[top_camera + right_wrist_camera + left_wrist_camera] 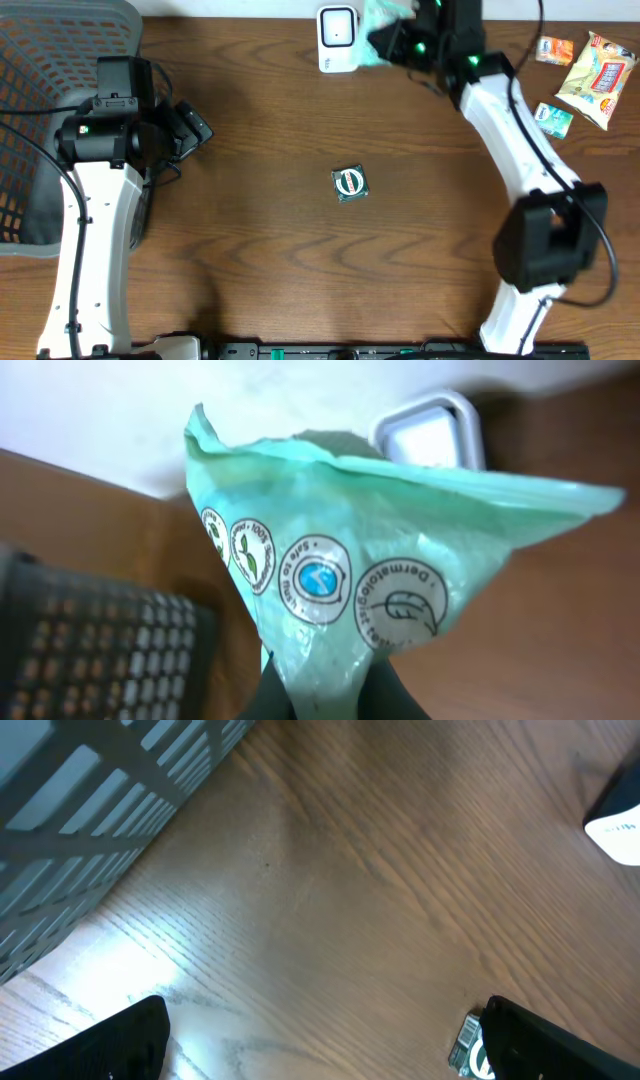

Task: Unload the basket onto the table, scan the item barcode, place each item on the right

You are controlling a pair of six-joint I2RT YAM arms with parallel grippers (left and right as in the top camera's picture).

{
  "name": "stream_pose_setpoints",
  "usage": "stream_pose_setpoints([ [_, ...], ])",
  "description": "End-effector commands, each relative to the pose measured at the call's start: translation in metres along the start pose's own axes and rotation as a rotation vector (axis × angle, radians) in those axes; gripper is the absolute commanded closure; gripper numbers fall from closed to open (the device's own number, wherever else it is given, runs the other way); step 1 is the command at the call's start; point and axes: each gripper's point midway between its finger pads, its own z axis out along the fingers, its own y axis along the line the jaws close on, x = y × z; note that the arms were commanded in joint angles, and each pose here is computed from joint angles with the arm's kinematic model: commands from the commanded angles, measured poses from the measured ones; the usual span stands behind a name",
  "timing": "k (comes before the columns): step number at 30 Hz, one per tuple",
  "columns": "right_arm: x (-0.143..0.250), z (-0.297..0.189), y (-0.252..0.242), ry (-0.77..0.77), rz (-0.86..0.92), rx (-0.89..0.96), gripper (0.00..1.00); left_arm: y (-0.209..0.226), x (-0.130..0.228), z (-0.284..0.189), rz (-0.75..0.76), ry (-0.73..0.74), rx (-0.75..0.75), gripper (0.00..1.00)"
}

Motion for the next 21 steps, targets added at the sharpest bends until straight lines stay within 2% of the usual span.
stream_pose_setpoints([
  [1, -0.003, 0.038, 0.002, 0.024, 0.039, -0.033, 0.99, 0.003, -0.002, 0.000, -0.006, -0.007, -0.012, 0.02],
  [7, -0.015, 0.093, -0.012, 0.026, 0.117, -0.099, 0.99, 0.003, -0.002, 0.000, -0.006, -0.008, -0.013, 0.02],
  [12, 0.006, 0.131, -0.037, 0.082, 0.175, -0.129, 0.99, 0.003, -0.002, 0.000, -0.006, -0.008, -0.013, 0.02],
  [15, 0.018, 0.141, -0.053, 0.100, 0.176, -0.111, 0.99, 0.003, -0.002, 0.000, -0.005, -0.008, -0.013, 0.02],
  [21, 0.011, 0.137, -0.056, 0.086, 0.118, -0.111, 0.99, 0.003, -0.002, 0.000, -0.006, -0.007, -0.013, 0.02],
])
